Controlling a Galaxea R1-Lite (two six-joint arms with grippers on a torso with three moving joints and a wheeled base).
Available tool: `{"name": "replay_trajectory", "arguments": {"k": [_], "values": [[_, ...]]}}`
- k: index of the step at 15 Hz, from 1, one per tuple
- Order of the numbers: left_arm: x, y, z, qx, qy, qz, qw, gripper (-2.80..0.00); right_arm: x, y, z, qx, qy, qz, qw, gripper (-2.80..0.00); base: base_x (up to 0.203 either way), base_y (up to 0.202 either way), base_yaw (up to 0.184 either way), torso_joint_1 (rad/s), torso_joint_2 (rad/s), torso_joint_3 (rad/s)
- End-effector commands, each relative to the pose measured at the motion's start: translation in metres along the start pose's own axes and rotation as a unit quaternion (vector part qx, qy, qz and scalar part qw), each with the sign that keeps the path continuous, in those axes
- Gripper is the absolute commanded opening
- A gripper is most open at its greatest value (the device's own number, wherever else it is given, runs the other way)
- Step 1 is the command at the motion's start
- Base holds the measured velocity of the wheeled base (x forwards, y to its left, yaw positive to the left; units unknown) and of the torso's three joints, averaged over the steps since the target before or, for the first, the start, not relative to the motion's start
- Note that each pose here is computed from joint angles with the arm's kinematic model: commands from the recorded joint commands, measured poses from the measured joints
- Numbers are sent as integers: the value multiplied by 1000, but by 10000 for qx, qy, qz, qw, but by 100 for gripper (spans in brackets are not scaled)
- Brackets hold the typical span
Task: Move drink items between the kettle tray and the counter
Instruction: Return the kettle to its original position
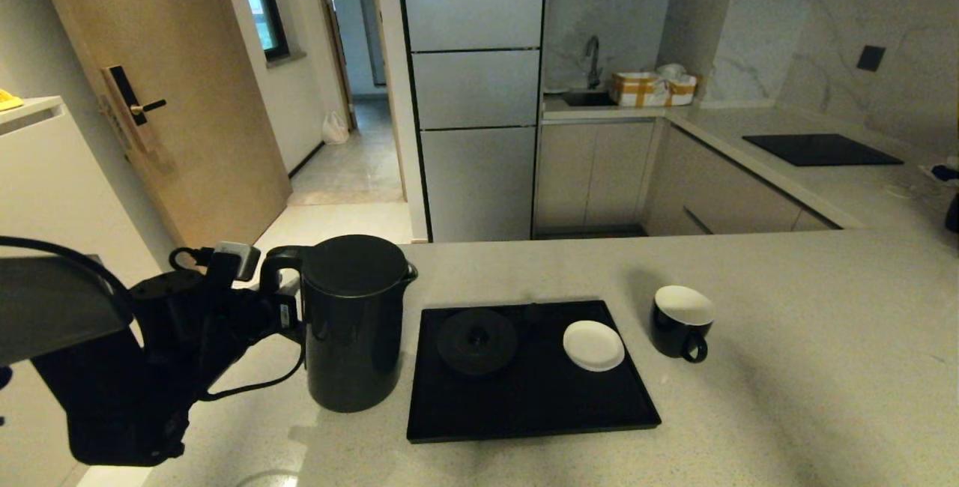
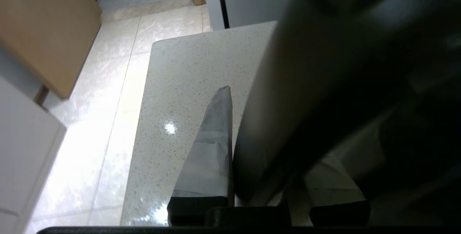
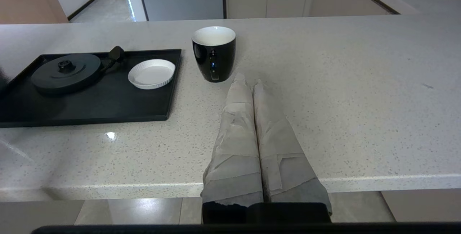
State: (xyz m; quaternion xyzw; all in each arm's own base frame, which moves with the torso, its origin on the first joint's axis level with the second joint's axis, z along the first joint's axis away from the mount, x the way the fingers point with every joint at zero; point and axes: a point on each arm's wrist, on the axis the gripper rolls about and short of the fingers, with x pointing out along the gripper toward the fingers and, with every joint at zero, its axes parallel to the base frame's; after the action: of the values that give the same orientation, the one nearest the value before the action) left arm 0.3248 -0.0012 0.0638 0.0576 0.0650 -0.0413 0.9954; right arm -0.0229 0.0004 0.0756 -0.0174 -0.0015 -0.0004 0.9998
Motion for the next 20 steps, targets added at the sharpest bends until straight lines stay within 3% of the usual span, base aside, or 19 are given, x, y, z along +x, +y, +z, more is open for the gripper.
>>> {"name": "replay_trajectory", "arguments": {"k": [1, 5, 7, 8, 9, 13, 17, 20], "values": [[-8, -5, 32, -229, -360, 39, 9991, -280, 0, 0, 0, -3, 0, -4, 10000, -280, 0, 0, 0, 0, 0, 0], [-20, -21, 82, -801, -345, -271, 9958, -280, 0, 0, 0, -3, -1, 2, 10000, -280, 0, 0, 0, 0, 0, 0], [-15, -33, 90, -861, -312, -412, 9949, -280, 0, 0, 0, -3, -1, 4, 10000, -280, 0, 0, 0, 0, 0, 0], [-13, -36, 90, -862, -302, -412, 9950, -280, 0, 0, 0, -3, -1, 4, 10000, -280, 0, 0, 0, 0, 0, 0], [-9, -51, 89, -843, -271, -540, 9946, -280, 0, 0, 0, -3, -1, 3, 10000, -280, 0, 0, 0, 0, 0, 0], [12, -95, 58, -726, 173, -770, 9942, -280, 0, 0, 0, -3, -1, 3, 10000, -280, 0, 0, 0, 0, 0, 0], [29, -121, 37, -623, 352, -842, 9939, -280, 0, 0, 0, -3, 0, -4, 10000, -280, 0, 0, 0, 0, 0, 0], [39, -130, 38, -606, 234, -832, 9944, -280, 0, 0, 0, -3, -1, 4, 10000, -280, 0, 0, 0, 0, 0, 0]]}}
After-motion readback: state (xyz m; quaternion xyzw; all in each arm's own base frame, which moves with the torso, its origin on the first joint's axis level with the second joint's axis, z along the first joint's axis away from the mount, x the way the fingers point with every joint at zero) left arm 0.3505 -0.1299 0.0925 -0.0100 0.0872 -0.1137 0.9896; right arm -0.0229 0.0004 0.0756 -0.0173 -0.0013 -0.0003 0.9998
